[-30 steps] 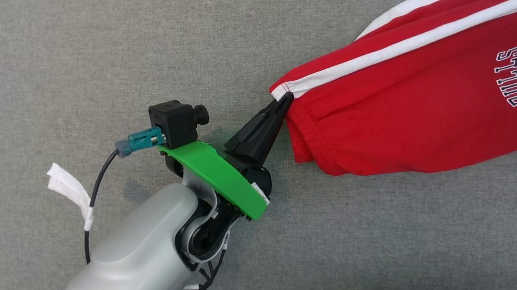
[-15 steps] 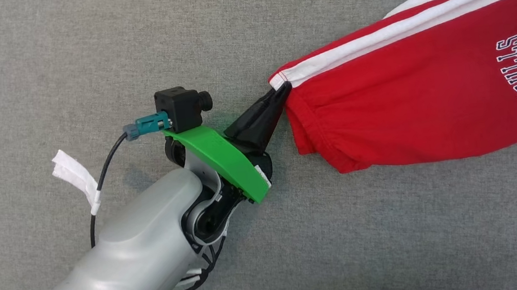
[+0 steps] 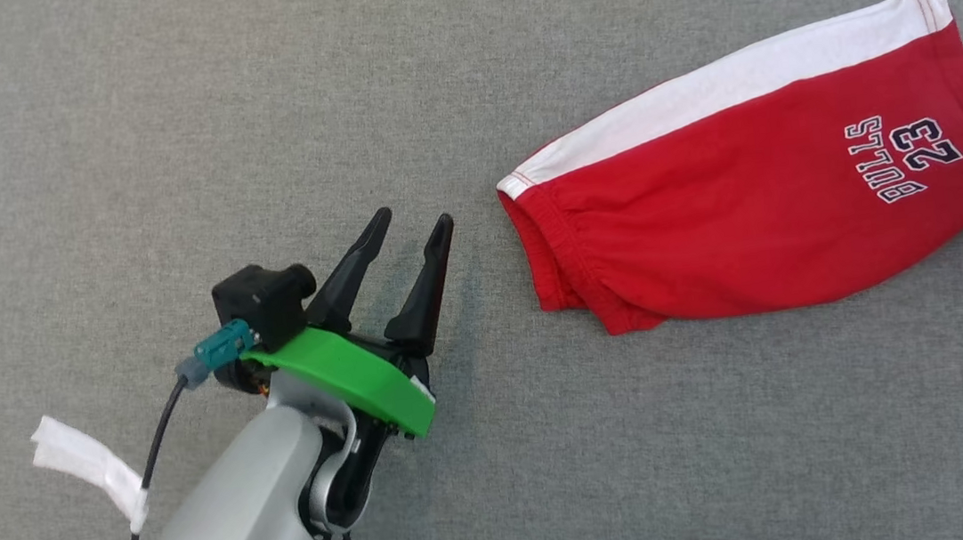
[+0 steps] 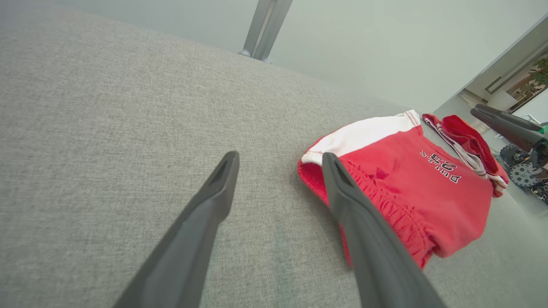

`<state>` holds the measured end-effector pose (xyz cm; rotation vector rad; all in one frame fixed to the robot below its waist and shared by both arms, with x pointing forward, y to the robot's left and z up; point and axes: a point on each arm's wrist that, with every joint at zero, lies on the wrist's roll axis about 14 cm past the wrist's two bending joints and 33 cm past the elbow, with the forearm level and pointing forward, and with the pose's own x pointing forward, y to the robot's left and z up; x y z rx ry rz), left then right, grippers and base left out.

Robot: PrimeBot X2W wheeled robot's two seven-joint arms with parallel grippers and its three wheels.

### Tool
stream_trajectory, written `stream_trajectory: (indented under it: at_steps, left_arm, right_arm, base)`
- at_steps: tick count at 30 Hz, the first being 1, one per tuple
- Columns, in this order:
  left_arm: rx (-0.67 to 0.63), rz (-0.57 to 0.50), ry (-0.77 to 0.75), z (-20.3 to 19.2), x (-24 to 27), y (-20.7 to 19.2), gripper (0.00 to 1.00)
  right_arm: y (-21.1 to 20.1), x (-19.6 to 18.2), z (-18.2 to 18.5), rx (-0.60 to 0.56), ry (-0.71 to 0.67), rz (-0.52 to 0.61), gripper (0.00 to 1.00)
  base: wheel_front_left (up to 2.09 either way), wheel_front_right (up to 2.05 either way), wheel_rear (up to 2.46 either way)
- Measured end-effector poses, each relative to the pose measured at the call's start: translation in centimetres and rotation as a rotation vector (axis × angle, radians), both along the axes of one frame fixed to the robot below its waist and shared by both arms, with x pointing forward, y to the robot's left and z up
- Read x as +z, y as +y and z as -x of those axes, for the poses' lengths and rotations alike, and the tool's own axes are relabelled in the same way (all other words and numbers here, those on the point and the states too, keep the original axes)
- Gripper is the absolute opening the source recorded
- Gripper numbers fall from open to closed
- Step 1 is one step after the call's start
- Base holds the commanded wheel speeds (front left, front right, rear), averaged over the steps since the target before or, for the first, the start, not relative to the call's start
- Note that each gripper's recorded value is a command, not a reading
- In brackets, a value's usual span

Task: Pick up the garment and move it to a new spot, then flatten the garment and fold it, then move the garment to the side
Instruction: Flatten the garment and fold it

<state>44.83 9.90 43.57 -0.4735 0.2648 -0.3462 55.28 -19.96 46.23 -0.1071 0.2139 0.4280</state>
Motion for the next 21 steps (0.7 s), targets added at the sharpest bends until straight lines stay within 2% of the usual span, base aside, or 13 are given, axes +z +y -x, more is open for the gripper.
stream_trajectory:
  at_steps: [4,11,16,21]
  left_arm:
    - [0.084,-0.115,-0.109,1.9,2.0,1.3,1.00]
    - [0.177,-0.217,-0.268,5.5,5.8,1.6,1.00]
    - [0.220,-0.279,-0.307,7.3,6.6,2.1,1.00]
    - [0.239,-0.309,-0.308,8.3,6.5,2.5,1.00]
  right_arm:
    - [-0.4,-0.1,2.7,-0.038,0.016,-0.051,1.00]
    - [-0.6,-0.4,5.8,-0.104,0.044,-0.108,1.00]
    - [0.1,-1.0,5.2,-0.130,0.078,-0.105,1.00]
    - [0.9,-1.9,2.7,-0.148,0.136,-0.063,1.00]
  base:
    - [0.00,0.00,0.00]
    - [0.00,0.00,0.00]
    - [0.00,0.00,0.00]
    - [0.00,0.00,0.00]
